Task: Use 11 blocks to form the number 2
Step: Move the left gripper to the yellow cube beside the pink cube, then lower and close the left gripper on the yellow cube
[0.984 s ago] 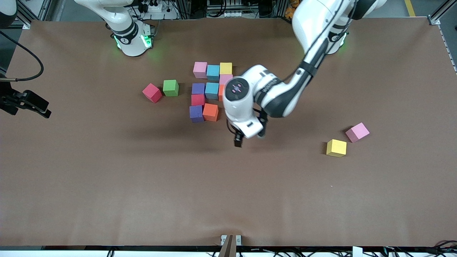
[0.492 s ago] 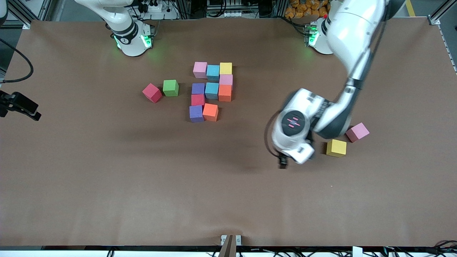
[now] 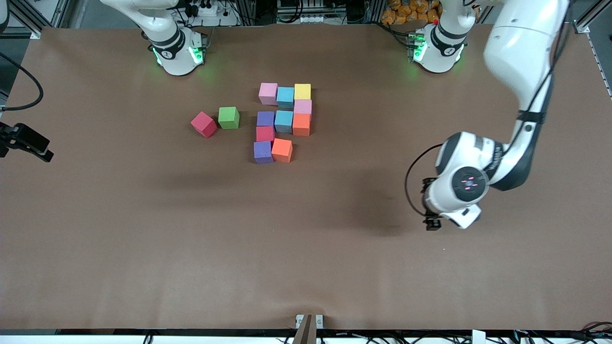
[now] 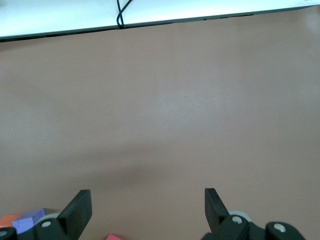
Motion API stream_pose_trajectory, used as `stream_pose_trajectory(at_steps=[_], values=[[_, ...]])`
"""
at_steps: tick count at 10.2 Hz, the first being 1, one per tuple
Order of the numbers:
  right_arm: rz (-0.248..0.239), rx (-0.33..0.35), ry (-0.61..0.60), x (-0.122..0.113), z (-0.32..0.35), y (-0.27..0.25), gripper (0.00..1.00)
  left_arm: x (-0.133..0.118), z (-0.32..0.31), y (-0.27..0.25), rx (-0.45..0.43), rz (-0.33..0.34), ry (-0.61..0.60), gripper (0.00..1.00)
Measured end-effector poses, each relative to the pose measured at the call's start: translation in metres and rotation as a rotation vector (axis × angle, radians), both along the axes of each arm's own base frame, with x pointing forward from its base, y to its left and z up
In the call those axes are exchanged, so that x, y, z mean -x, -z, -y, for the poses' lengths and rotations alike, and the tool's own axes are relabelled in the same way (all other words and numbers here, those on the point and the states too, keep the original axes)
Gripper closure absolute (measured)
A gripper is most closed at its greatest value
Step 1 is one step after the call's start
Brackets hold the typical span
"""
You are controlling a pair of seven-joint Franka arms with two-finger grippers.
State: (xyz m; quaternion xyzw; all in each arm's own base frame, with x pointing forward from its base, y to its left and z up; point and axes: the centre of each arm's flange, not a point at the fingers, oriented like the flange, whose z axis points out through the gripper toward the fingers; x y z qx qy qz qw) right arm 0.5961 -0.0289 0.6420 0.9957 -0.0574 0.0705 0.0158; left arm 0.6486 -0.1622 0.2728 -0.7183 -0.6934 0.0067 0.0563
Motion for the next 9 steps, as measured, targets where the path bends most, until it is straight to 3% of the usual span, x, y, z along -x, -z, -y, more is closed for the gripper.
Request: stream_pose_trajectory(at_steps=[5,9], values=[[-0.006,-0.003,-0.027,0.000,-0.014,0.001,0.00,0.042,-0.074,0.049,0.074,0.007,0.105,0.00],[-0.001,-0.006,-0.075,-0.002,-0.043,0.003,0.00,0.045,-0.091,0.055,0.068,0.022,0.121,0.00]])
